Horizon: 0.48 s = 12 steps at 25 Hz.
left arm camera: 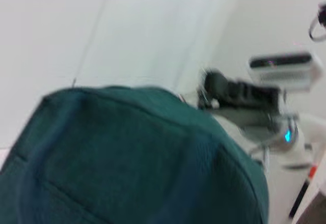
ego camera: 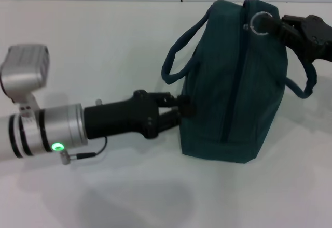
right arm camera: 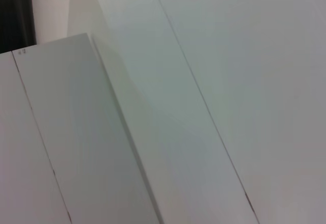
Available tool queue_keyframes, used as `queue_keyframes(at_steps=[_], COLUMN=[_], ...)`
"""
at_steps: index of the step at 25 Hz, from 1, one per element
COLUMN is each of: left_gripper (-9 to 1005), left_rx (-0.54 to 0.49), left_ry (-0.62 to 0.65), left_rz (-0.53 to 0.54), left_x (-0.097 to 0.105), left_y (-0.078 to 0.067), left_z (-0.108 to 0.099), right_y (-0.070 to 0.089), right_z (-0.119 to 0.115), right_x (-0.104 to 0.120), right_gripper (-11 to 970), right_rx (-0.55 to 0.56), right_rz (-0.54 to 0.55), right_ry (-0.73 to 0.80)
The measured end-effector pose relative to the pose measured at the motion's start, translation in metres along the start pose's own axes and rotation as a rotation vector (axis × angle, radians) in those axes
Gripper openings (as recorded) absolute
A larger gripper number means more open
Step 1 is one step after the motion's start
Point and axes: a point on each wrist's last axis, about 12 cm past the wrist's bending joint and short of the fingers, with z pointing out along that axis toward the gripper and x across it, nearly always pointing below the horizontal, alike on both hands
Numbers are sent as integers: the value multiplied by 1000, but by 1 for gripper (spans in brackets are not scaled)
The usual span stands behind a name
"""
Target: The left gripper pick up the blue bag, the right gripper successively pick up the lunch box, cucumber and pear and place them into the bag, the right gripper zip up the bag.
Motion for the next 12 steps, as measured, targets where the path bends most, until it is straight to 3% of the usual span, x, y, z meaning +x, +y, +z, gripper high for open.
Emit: queue_keyframes(at_steps=[5,7,12], left_gripper=[266,499,570], left_rx=[-28,-36,-33], left_ry=[7,11,84], left_rz=[-123,-162,-282], left_x=[-23,-33,-63], left_y=[6,9,10], left_z=[-18,-24,-24], right_y=[1,2,3], right_z=[-3,-4,-6], right_x=[2,3,2], right_gripper=[28,29,29], right_rx=[-1,0,-7], right_rz=[-9,-12,-16], right_ry=[1,0,-4])
